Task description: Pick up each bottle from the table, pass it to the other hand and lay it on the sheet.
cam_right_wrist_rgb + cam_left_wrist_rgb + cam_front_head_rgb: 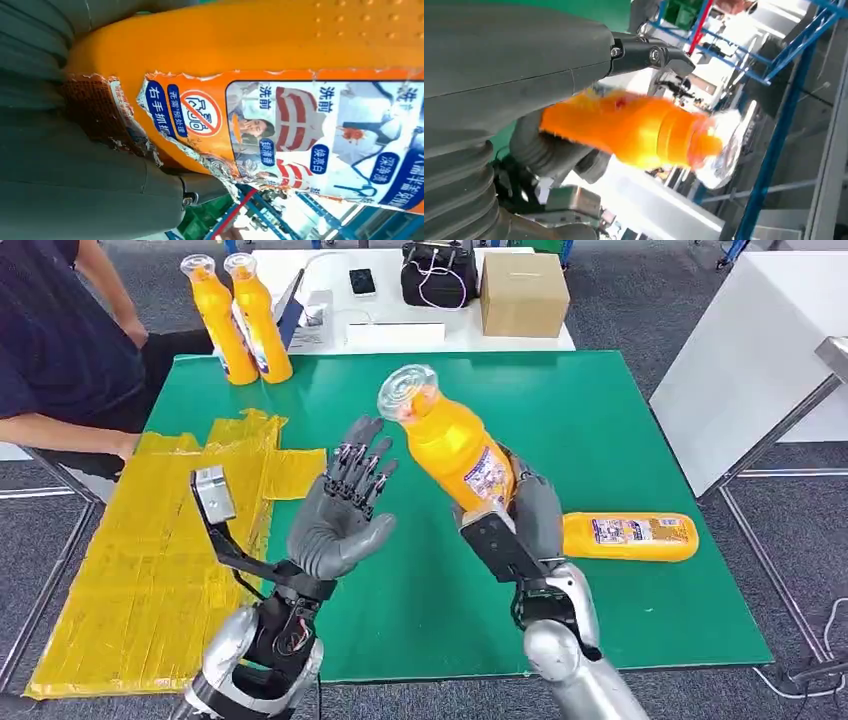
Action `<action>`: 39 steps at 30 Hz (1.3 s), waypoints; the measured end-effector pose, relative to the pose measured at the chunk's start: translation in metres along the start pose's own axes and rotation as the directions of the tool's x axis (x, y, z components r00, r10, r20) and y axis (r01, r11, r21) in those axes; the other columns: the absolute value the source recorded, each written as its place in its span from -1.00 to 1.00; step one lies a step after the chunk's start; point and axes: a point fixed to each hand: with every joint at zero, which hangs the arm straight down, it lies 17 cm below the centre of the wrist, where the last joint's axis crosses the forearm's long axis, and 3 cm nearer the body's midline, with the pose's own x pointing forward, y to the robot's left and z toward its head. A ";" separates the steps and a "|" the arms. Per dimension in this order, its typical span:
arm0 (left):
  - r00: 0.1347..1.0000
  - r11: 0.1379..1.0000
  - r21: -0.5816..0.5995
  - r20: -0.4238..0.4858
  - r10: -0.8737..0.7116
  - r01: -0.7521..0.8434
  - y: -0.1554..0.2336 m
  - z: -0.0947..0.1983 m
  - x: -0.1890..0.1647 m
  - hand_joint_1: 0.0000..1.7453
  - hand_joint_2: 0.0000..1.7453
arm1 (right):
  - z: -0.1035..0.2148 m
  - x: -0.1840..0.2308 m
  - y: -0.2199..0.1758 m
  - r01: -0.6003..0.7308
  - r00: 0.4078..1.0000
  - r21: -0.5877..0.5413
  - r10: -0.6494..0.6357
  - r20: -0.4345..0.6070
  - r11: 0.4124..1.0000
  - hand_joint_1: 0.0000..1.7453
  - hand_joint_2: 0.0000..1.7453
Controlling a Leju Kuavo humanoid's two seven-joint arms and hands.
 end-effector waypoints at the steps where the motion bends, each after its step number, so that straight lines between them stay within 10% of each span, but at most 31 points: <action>1: 1.000 1.000 -0.006 -0.006 0.002 -0.002 -0.002 0.000 -0.002 -1.00 1.00 | -0.002 0.001 0.004 -0.004 1.000 0.007 0.004 -0.002 1.000 1.00 1.00; 39: 0.976 0.972 0.088 -0.058 -0.212 0.216 0.012 -0.005 -0.040 -1.00 1.00 | -0.007 -0.004 0.084 -0.300 0.954 0.116 0.296 0.053 0.947 1.00 1.00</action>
